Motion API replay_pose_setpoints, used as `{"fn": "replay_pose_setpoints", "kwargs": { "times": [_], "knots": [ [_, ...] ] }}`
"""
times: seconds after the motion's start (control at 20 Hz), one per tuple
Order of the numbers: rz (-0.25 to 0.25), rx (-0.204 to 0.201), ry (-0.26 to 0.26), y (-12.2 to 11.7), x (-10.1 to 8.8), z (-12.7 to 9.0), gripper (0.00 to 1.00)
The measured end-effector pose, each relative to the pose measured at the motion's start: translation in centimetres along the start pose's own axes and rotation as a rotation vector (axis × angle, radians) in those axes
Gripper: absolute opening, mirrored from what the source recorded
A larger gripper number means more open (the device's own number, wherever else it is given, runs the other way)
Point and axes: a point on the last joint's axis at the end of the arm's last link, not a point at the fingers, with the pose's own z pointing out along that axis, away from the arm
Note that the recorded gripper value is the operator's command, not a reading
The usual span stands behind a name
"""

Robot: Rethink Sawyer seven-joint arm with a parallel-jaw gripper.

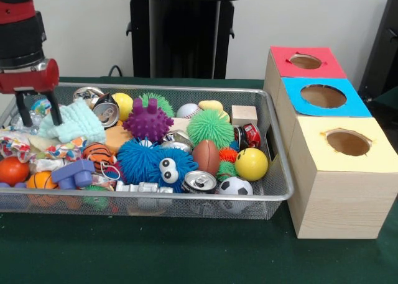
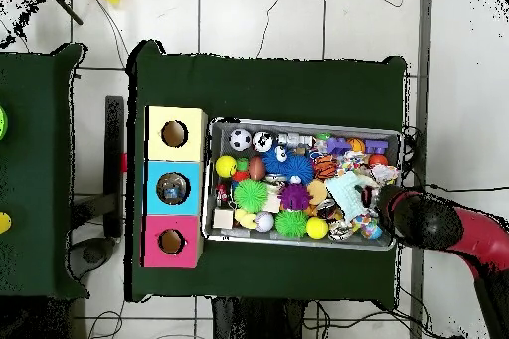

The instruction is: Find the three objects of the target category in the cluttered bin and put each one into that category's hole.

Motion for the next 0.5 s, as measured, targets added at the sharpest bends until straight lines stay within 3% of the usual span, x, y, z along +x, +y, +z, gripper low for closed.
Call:
{"fn": "replay_pose_setpoints", "kwargs": {
  "times": [0.5],
  "knots": [
    [0.013, 0.041, -0.031, -2.2, -0.7, -2.2, 1.0]
  ]
}}
